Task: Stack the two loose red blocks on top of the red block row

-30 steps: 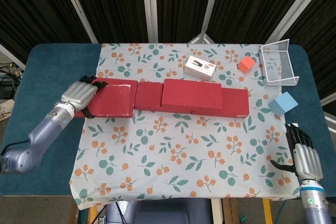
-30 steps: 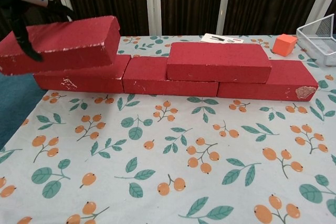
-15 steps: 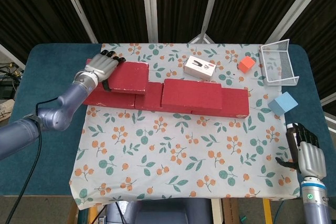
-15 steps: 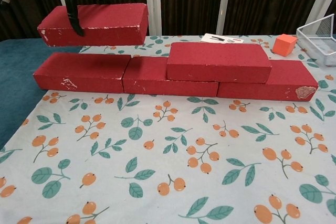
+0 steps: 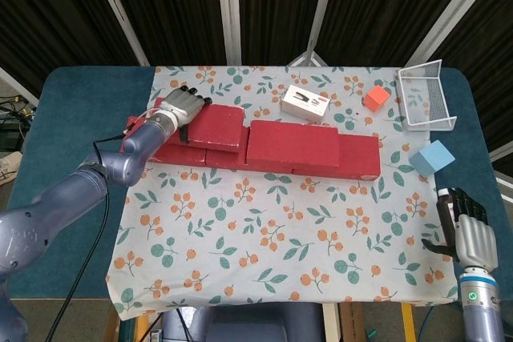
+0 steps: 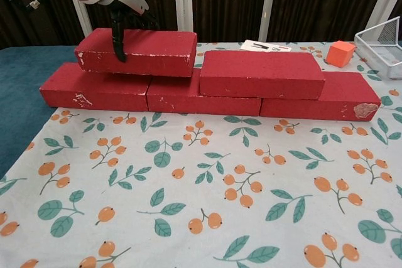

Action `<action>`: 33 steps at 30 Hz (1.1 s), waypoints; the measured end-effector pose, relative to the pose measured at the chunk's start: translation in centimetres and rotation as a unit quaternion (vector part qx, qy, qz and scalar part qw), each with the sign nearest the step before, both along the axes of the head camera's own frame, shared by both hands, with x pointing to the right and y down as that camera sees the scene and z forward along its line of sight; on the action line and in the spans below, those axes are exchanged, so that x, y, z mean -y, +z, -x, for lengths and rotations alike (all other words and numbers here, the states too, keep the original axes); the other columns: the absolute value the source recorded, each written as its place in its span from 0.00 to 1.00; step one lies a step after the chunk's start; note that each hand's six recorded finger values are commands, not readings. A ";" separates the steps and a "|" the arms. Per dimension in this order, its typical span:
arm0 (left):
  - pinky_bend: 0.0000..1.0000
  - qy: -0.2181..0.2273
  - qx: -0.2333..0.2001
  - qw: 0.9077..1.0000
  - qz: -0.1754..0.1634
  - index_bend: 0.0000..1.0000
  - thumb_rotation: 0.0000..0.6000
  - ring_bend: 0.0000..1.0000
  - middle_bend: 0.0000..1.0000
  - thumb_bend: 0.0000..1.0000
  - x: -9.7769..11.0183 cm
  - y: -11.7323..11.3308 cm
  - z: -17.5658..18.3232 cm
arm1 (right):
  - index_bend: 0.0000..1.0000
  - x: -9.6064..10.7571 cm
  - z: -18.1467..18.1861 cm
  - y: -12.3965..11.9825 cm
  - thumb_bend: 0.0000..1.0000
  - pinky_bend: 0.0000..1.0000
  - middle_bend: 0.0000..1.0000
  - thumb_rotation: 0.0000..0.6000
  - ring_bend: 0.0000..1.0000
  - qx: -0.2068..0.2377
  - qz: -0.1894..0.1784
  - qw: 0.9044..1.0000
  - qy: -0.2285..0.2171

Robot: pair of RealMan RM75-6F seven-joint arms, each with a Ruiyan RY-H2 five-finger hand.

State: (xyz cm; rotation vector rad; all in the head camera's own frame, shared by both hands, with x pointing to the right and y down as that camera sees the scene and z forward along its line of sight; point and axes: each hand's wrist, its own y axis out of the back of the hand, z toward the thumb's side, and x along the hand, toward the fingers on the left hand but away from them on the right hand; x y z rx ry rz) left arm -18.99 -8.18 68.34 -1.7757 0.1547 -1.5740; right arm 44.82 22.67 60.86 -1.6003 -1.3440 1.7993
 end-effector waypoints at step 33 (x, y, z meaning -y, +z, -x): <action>0.03 0.011 0.012 1.000 0.021 0.39 1.00 0.00 0.34 0.07 -1.7 0.5 -0.8 | 0.02 0.1 -0.2 -0.3 0.05 0.00 0.02 1.00 0.00 0.010 -0.005 1.000 0.002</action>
